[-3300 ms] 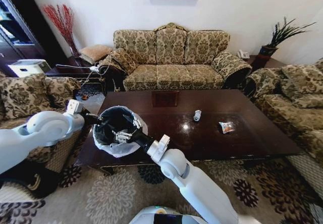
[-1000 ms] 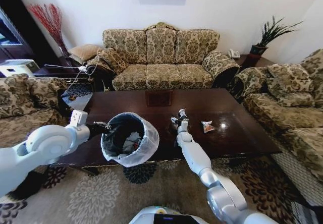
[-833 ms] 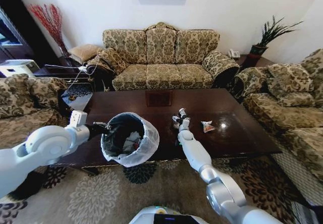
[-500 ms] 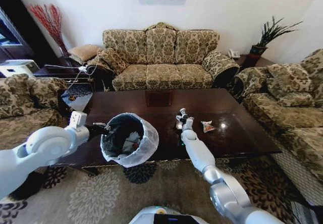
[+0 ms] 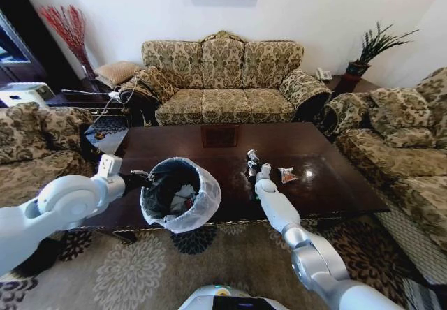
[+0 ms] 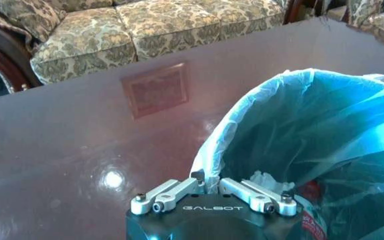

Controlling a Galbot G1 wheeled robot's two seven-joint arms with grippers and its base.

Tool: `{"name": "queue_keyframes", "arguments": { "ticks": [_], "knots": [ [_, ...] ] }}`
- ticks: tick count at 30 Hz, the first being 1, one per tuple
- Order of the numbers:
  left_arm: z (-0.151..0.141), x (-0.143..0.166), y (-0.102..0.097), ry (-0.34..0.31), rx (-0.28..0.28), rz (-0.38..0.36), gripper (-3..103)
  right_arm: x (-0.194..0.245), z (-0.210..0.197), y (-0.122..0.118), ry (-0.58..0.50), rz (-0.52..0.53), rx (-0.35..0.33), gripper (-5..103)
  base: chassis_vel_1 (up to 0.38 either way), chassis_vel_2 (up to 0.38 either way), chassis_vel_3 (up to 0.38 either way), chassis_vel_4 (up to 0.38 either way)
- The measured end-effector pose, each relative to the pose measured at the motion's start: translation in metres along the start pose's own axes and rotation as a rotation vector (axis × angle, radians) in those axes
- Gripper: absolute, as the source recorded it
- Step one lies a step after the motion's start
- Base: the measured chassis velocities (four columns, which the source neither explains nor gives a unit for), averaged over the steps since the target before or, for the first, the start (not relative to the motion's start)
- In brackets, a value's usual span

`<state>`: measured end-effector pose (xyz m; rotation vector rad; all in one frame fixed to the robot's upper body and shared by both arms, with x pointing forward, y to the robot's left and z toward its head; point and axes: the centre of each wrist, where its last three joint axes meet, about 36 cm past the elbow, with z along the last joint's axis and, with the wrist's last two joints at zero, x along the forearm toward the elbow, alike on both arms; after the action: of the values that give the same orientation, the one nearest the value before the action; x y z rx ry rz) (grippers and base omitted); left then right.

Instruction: Move to the front of the table and place the trash on the table into the trash bin.

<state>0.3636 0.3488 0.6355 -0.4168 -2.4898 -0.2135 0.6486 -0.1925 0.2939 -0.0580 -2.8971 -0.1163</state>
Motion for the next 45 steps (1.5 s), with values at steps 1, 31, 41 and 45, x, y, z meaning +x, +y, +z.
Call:
{"name": "queue_keyframes", "arguments": {
  "ticks": [1, 31, 41, 45],
  "knots": [
    [0.000, 0.000, -0.001, -0.001, 0.001, 0.002, 0, 0.000, 0.000, 0.000, 0.005, 0.000, -0.003, 74, 0.000, 0.000, 0.000, 0.000],
    [-0.017, -0.021, 0.055, 0.003, 0.016, -0.116, 0, 0.240, -0.167, 0.131, -0.610, -0.866, -0.227, 47, 0.000, 0.000, 0.000, 0.000],
    [-0.016, -0.018, 0.049, -0.004, 0.025, -0.099, 0, 0.310, -0.135, 0.157, -0.506, -1.118, -0.232, 47, 0.000, 0.000, 0.000, 0.000],
    [-0.017, -0.017, 0.047, -0.009, 0.023, -0.093, 0, 0.311, -0.120, 0.161, -0.487, -1.114, -0.232, 47, 0.000, 0.000, 0.000, 0.000]
  ]
}}
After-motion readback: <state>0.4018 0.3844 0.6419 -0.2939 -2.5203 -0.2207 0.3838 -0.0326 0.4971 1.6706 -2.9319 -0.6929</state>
